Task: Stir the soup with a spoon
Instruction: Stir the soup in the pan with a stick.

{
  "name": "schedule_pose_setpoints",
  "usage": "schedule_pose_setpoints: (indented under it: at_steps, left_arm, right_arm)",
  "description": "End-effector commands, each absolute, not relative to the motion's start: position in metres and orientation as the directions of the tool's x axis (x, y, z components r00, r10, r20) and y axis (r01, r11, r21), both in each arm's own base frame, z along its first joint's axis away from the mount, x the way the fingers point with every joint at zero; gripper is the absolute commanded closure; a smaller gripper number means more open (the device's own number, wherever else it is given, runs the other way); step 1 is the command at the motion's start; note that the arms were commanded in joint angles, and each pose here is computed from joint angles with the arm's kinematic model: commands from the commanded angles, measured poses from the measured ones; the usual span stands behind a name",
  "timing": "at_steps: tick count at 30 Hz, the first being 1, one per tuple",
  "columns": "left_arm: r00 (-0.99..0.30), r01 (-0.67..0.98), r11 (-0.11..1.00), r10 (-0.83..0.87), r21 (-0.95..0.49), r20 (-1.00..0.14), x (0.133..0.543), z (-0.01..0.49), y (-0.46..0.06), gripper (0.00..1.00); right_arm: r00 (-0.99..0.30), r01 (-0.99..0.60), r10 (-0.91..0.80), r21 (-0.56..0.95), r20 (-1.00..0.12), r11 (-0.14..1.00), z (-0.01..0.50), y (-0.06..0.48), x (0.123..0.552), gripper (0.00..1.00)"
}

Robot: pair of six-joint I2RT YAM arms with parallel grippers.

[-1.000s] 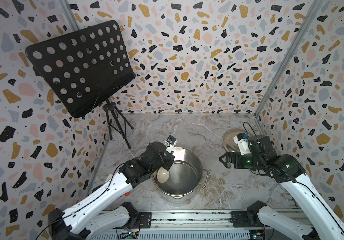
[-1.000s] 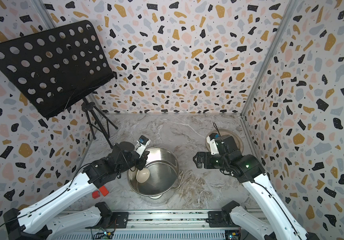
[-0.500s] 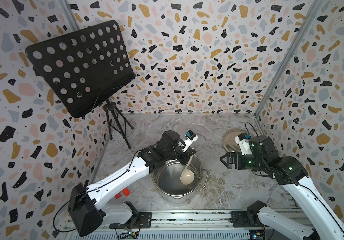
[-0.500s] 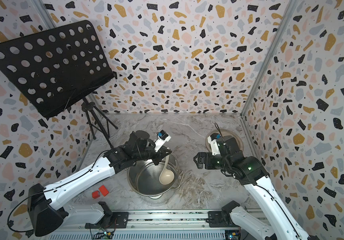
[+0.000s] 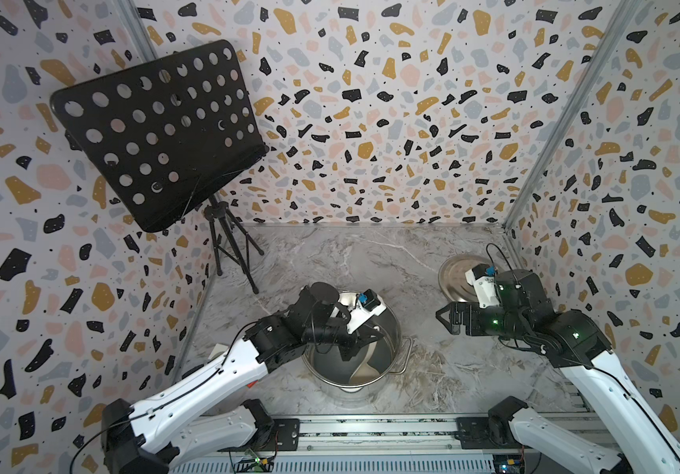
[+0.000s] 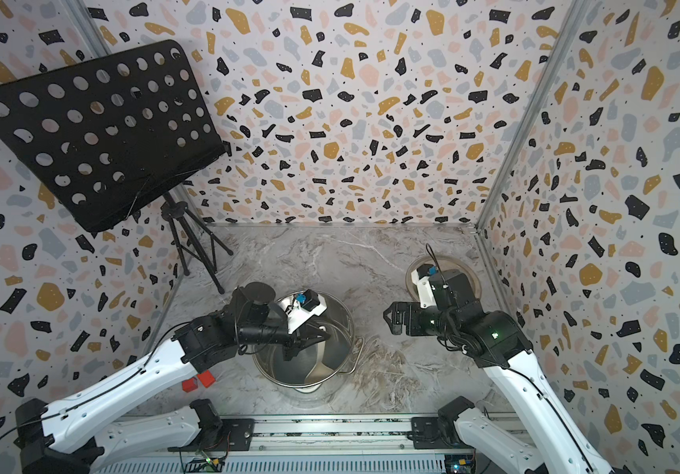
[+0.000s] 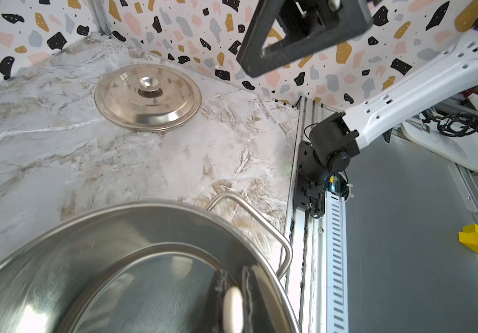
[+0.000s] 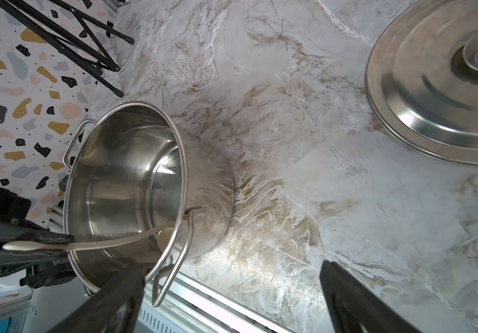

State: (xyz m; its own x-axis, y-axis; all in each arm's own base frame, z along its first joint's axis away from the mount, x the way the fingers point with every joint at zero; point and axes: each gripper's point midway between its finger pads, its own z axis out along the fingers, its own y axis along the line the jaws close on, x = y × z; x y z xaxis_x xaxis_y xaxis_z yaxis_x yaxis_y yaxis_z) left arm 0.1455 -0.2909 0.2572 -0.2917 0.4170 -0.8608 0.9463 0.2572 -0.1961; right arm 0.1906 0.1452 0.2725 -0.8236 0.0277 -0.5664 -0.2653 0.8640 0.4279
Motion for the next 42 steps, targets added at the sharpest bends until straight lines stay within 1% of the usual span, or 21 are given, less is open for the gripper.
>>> schedule_pose_setpoints:
  at_steps: [1, 4, 6, 9, 13, 18, 21, 24, 27, 32, 36, 42]
  left_arm:
    - [-0.316, 0.932, 0.31, 0.436, -0.189, -0.843, 0.139, 0.246, -0.272, 1.0]
    - [-0.322, 0.88, 0.464, 0.424, -0.102, -0.847, 0.158, 0.248, -0.248, 1.0]
    - [-0.33, 0.812, 0.584, 0.423, -0.025, -0.844, 0.176, 0.249, -0.228, 1.0]
    - [-0.348, 0.709, 0.702, 0.427, 0.064, -0.835, 0.197, 0.253, -0.204, 1.0]
    - [-0.374, 0.625, 0.775, 0.406, 0.097, -0.834, 0.219, 0.254, -0.192, 1.0]
    - [-0.366, 0.557, 0.822, 0.372, 0.119, -0.853, 0.249, 0.267, -0.195, 1.0]
    - [-0.352, 0.59, 0.802, 0.355, 0.089, -0.866, 0.261, 0.277, -0.213, 1.0]
    - [-0.329, 0.657, 0.752, 0.352, 0.055, -0.876, 0.268, 0.284, -0.24, 1.0]
    - [-0.306, 0.728, 0.686, 0.351, 0.021, -0.885, 0.272, 0.29, -0.268, 1.0]
    - [-0.277, 0.846, 0.53, 0.347, -0.057, -0.896, 0.265, 0.295, -0.311, 1.0]
    - [-0.26, 0.902, 0.421, 0.339, -0.102, -0.904, 0.251, 0.298, -0.332, 1.0]
    - [-0.201, 0.966, 0.231, 0.366, -0.121, -0.908, 0.205, 0.294, -0.346, 1.0]
  right_arm:
    - [-0.821, -0.262, 0.035, 0.43, -0.57, 0.864, 0.273, 0.145, 0.192, 0.0]
    - [-0.823, -0.259, 0.035, 0.429, -0.567, 0.865, 0.272, 0.145, 0.192, 0.0]
    - [-0.823, -0.26, 0.034, 0.43, -0.567, 0.865, 0.272, 0.146, 0.192, 0.0]
    - [-0.824, -0.26, 0.034, 0.431, -0.566, 0.864, 0.272, 0.146, 0.193, 0.0]
    - [-0.824, -0.265, 0.029, 0.431, -0.565, 0.863, 0.272, 0.148, 0.194, 0.0]
    - [-0.821, -0.267, 0.028, 0.428, -0.57, 0.863, 0.273, 0.147, 0.194, 0.0]
    - [-0.819, -0.268, 0.029, 0.428, -0.573, 0.863, 0.274, 0.147, 0.194, 0.0]
    - [-0.818, -0.267, 0.031, 0.426, -0.575, 0.864, 0.274, 0.146, 0.194, 0.0]
    - [-0.815, -0.267, 0.033, 0.425, -0.579, 0.865, 0.275, 0.146, 0.194, 0.0]
    - [-0.811, -0.269, 0.034, 0.424, -0.584, 0.865, 0.277, 0.145, 0.193, 0.0]
    - [-0.806, -0.269, 0.038, 0.424, -0.59, 0.865, 0.279, 0.144, 0.193, 0.0]
    - [-0.806, -0.266, 0.042, 0.425, -0.591, 0.865, 0.279, 0.143, 0.192, 0.0]
